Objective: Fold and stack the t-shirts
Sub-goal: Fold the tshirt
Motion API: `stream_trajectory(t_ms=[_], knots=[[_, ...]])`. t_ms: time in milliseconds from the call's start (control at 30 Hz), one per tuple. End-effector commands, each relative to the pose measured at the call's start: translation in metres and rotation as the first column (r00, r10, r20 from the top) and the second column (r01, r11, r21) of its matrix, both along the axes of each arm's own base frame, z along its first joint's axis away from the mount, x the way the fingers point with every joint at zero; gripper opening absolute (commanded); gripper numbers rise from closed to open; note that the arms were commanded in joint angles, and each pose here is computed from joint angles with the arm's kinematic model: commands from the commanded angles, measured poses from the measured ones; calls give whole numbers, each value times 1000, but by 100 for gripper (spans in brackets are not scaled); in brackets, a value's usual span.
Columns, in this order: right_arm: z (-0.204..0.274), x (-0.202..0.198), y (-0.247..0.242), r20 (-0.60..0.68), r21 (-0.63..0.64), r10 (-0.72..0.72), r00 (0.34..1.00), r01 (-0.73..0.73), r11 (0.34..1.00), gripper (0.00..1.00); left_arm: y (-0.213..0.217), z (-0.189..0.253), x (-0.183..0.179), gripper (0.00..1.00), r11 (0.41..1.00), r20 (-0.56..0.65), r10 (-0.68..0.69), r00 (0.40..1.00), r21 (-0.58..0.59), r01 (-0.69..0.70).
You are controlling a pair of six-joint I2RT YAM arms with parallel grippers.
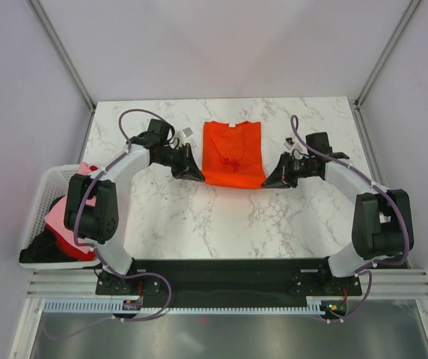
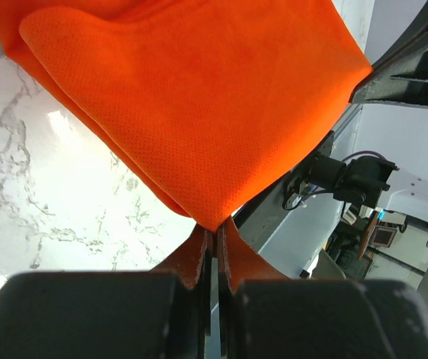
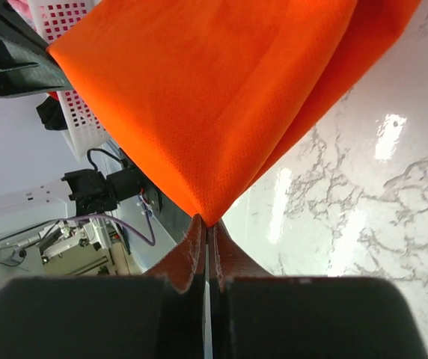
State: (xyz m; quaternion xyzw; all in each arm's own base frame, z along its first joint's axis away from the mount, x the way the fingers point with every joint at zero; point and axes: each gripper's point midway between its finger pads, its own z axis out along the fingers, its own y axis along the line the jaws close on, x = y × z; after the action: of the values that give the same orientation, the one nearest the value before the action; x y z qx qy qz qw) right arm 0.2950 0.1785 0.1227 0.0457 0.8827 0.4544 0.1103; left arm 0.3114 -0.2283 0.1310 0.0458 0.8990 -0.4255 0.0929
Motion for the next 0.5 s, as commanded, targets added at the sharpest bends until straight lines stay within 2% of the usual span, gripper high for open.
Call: stream_trajectory(t_ms=[0, 100, 233, 267, 333, 367, 433, 467], knots=[[20, -17, -2, 46, 19, 22, 999, -23, 1000, 0, -1, 19, -11, 2, 999, 15, 7, 1000, -38, -6], [17, -22, -3, 52, 8, 22, 998, -23, 1000, 0, 0, 18, -10, 2, 1000, 25, 8, 1000, -31, -7], [14, -6, -4, 83, -2, 11, 996, -11, 1000, 0, -1, 11, 6, 2, 1000, 47, 9, 999, -5, -9], [19, 5, -5, 111, -6, 5, 994, -4, 1000, 0, -3, 19, 18, 2, 1000, 90, 4, 996, -7, -3], [17, 26, -7, 130, -13, -1, 991, 3, 1000, 0, -6, 11, 34, 2, 1000, 87, 0, 996, 7, -1], [30, 45, -6, 182, -15, -3, 983, 6, 1000, 0, -9, 25, 51, 2, 1000, 142, -5, 990, -1, 5], [25, 73, -9, 201, -23, -9, 980, 14, 1000, 0, -11, 12, 72, 2, 1000, 141, -4, 990, 26, 1], [43, 97, -10, 266, -22, -13, 964, 20, 1000, 0, -15, 25, 92, 2, 1000, 203, -9, 979, 24, 4]])
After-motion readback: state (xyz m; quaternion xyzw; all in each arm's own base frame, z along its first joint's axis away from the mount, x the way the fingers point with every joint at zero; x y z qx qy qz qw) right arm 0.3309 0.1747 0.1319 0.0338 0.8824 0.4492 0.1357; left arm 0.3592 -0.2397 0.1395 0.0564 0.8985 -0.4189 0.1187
